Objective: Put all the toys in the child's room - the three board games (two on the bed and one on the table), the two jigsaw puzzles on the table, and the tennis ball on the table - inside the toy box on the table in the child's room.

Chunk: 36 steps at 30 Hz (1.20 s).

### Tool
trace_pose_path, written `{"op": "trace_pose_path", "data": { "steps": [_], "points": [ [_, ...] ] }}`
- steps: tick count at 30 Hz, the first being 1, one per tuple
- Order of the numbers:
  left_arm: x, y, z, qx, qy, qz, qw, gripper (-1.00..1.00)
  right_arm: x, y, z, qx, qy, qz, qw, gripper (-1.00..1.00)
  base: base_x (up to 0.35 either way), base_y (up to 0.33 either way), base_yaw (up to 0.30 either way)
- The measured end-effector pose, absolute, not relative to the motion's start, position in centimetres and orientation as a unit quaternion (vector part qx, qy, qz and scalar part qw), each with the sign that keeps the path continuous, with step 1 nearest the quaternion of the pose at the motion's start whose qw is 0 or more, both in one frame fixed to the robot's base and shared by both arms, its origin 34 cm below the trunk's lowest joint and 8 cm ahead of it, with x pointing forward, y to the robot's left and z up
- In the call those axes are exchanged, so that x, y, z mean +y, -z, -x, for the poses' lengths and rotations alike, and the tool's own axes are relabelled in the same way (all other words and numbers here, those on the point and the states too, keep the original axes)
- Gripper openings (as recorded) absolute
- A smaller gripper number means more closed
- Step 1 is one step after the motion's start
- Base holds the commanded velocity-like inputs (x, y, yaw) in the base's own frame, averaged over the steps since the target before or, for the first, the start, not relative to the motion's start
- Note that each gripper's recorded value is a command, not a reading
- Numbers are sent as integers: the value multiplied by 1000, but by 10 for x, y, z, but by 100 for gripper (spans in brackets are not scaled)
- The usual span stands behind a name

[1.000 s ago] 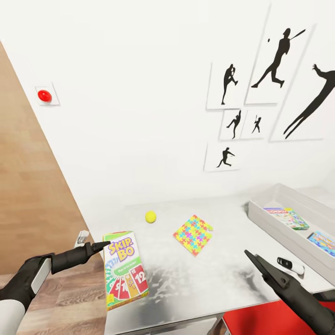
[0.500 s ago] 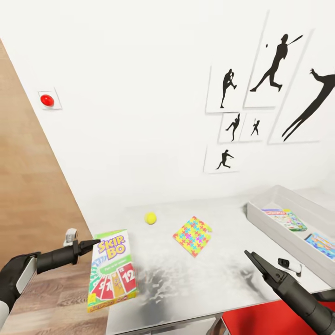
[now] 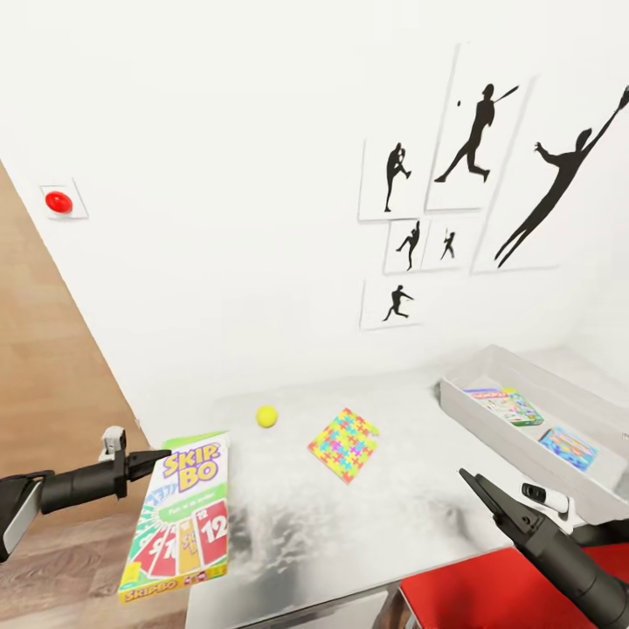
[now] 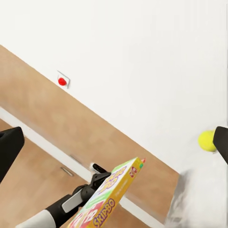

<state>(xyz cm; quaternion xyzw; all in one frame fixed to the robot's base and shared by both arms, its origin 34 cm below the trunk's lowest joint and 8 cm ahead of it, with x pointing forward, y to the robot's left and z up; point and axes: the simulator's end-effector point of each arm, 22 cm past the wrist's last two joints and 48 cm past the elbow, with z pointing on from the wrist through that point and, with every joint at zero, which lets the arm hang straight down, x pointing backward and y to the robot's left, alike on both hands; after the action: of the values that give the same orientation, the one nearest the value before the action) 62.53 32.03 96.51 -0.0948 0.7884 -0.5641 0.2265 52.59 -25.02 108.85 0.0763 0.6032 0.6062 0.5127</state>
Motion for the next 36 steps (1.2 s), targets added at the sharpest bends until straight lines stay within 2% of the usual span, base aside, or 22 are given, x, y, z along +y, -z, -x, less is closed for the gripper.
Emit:
{"op": "trace_pose_path", "data": {
  "steps": [6,19,36],
  "points": [
    [321,-976,-623,785,568,91,229,-100,-250,-1097,-523,601,-608,-74,515,100,-114,0,-191],
    [322,-990,-618,785,568,88,232,-100,-248,-1116,-514,588,-617,-62,520,100,-51,0,-41],
    [320,-1011,-611,782,570,82,239,-100,-249,-1135,-504,583,-618,-58,524,100,0,0,-192]
  ]
}}
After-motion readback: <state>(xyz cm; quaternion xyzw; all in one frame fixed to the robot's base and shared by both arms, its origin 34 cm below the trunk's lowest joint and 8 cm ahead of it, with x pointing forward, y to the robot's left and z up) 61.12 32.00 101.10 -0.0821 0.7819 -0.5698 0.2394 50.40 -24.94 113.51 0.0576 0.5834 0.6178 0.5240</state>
